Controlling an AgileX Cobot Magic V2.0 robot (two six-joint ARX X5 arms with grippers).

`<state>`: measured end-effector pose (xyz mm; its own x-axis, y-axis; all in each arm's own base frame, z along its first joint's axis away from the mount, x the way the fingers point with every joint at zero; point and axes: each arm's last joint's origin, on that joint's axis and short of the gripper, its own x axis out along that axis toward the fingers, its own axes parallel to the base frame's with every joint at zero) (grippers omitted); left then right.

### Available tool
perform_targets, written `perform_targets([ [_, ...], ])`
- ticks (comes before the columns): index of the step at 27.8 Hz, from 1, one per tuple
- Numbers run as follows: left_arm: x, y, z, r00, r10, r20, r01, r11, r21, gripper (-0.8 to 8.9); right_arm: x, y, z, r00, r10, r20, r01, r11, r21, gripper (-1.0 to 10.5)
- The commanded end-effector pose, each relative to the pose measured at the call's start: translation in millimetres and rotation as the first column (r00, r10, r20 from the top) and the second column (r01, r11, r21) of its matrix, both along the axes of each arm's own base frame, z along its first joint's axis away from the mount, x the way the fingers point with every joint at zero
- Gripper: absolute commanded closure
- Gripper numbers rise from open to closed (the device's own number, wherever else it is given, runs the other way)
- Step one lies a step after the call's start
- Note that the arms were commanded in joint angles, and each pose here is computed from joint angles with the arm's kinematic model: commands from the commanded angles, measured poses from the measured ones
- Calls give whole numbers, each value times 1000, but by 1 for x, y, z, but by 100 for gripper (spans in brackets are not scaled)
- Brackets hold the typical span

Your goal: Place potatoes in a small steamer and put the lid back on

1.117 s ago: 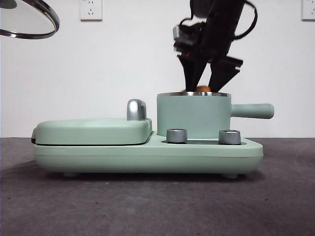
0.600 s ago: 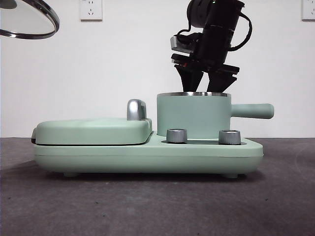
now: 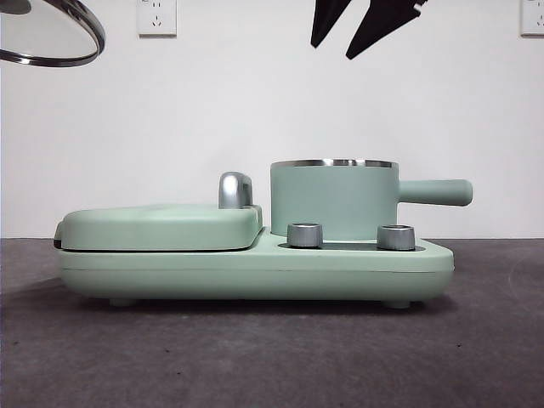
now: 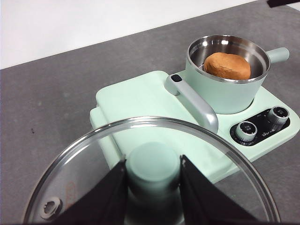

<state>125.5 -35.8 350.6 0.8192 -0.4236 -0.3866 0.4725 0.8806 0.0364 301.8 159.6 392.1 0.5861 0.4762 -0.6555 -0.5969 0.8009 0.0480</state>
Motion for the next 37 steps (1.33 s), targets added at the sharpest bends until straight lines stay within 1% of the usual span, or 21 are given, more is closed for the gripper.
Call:
perform_targets([
  [1, 0, 0, 8, 999, -9, 50, 9, 1000, -15, 804, -20, -4, 1, 999, 8, 50, -10, 999, 35, 652],
  [3, 0, -1, 8, 999, -15, 50, 15, 1000, -18, 804, -42, -14, -3, 996, -3, 87, -3, 997, 71, 652],
  [6, 1, -1, 8, 998, -22, 50, 24, 999, -21, 804, -70, -30, -13, 992, -23, 121, 11, 995, 101, 652],
  [9, 4, -3, 9, 997, -49, 54, 51, 998, -36, 804, -89, -40, -21, 989, -42, 143, 27, 995, 100, 652],
  [14, 14, -9, 11, 995, -73, 70, 78, 994, -74, 804, -117, -57, -36, 979, -71, 191, 48, 991, 124, 652],
  [17, 23, -16, 10, 992, -98, 77, 105, 991, -79, 804, -134, -66, -44, 972, -94, 217, 62, 987, 149, 654],
  [23, 45, -35, 7, 982, -163, 100, 172, 981, -87, 804, -163, -83, -53, 956, -130, 263, 89, 983, 163, 675],
  [30, 73, -67, -2, 963, -240, 120, 254, 960, -115, 804, -184, -95, -54, 957, -146, 252, 112, 983, 143, 675],
  [37, 103, -101, -15, 938, -296, 178, 322, 935, -145, 804, -194, -101, -59, 968, -142, 207, 121, 987, 108, 675],
])
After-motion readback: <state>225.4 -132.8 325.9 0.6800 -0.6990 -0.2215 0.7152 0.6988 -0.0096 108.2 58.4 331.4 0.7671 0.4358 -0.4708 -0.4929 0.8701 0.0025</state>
